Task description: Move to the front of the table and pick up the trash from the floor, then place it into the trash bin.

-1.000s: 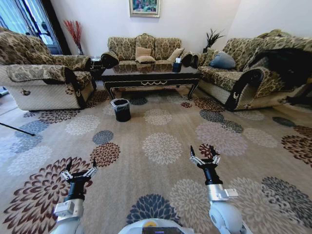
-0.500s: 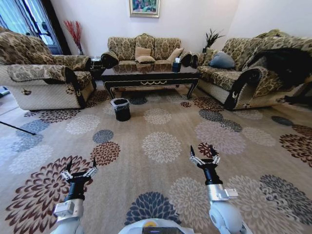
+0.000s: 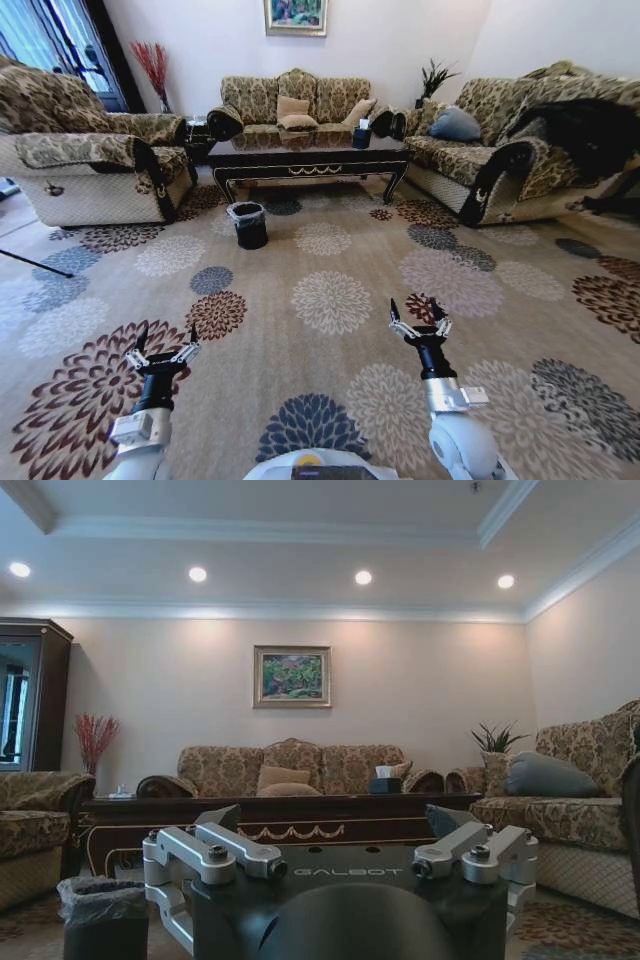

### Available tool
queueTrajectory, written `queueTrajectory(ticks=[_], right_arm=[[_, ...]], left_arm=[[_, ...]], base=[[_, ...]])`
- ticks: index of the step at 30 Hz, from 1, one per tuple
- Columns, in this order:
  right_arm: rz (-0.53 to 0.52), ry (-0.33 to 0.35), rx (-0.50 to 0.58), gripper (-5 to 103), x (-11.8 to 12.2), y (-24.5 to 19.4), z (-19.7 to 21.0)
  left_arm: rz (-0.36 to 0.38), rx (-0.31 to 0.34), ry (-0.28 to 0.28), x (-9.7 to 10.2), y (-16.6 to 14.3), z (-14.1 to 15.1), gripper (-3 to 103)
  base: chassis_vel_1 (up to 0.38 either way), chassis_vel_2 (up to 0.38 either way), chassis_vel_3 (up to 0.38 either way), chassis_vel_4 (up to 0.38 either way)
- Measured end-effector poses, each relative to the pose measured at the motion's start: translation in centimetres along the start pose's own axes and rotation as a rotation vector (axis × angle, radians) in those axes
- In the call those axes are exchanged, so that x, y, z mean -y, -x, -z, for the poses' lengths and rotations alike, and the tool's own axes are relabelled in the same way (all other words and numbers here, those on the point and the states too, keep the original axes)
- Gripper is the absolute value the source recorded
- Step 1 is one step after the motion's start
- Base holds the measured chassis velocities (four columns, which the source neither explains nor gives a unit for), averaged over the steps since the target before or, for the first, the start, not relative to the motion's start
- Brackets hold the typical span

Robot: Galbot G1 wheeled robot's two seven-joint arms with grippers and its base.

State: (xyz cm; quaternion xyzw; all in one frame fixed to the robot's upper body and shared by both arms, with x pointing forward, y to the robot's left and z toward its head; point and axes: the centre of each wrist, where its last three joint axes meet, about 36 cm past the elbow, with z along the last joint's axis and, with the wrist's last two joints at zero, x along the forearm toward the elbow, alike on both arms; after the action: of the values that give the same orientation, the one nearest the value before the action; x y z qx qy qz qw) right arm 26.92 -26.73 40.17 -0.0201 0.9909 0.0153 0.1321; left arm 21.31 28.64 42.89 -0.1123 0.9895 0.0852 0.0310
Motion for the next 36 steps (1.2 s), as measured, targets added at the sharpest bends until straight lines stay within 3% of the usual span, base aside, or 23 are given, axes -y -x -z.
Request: queueTrajectory(ticks=[36], right_arm=[[0.000,0.000,0.000,100,0.00,0.00,0.00]], left_arm=[[0.000,0.000,0.000,0.00,0.00,0.00,100]], base=[[0.000,0.000,0.000,0.000]])
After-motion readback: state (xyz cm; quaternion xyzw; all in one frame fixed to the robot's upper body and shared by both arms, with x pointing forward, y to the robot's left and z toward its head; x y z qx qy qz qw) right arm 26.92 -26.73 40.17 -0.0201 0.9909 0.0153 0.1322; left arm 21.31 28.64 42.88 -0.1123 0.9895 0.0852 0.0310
